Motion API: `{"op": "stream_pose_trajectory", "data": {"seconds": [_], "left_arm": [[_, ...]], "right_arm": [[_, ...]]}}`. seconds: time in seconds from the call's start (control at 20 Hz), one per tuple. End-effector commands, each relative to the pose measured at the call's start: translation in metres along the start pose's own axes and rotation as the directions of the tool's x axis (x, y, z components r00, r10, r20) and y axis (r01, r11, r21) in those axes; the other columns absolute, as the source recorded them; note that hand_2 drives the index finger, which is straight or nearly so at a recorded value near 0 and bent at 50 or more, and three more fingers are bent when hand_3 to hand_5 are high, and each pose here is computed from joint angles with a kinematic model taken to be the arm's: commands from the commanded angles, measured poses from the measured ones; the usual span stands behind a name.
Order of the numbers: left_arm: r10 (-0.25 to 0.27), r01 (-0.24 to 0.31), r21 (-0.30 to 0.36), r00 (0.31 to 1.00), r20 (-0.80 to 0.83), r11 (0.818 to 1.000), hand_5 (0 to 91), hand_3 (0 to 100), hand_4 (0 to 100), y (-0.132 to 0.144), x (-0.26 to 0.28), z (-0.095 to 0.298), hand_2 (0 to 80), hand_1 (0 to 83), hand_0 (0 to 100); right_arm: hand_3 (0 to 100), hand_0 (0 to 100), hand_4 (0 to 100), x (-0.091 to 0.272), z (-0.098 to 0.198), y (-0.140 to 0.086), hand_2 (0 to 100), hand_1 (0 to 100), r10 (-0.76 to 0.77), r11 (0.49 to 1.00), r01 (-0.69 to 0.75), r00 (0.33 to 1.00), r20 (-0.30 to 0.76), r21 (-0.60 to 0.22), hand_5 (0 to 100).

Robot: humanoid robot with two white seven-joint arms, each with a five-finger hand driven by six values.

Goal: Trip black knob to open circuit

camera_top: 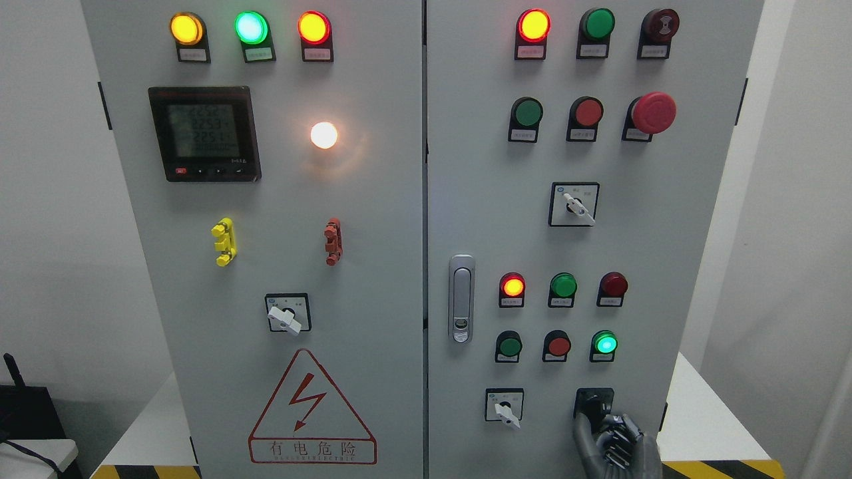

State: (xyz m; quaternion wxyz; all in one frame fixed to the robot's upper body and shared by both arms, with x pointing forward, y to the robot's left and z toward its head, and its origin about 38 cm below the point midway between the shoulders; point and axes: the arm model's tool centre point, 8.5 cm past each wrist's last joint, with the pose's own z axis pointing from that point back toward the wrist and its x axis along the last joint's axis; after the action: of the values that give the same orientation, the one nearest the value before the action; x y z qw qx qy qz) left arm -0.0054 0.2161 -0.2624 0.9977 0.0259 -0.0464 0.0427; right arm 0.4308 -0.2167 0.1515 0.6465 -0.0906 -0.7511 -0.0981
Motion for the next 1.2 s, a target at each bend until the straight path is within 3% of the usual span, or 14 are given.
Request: {"op": "stream_pose_trajectory", "data": {"seconds": [0.0, 1.15], "left_arm": [[-0.034, 0.034, -0.005, 0.999, 0.009, 0.999, 0.0, 0, 0, -0.0008, 0.0051, -0.0005, 0.0, 38.9, 12], [-0.032, 0.032, -0.005, 0.999, 0.009, 0.999, 0.0, 0, 0, -0.0008, 0.0051, -0.0005, 0.0, 38.9, 12]], "right_arm": [[91, 48, 92, 0.0002, -0.0009, -0.0055, 60, 76, 0.034, 0.999, -0.034, 0.999, 0.01, -0.017, 95], [87, 49, 91, 0.0012, -0.0015, -0.0107, 55, 78, 0.089, 0.995, -0.088, 0.996, 0.027, -0.037, 95]]}}
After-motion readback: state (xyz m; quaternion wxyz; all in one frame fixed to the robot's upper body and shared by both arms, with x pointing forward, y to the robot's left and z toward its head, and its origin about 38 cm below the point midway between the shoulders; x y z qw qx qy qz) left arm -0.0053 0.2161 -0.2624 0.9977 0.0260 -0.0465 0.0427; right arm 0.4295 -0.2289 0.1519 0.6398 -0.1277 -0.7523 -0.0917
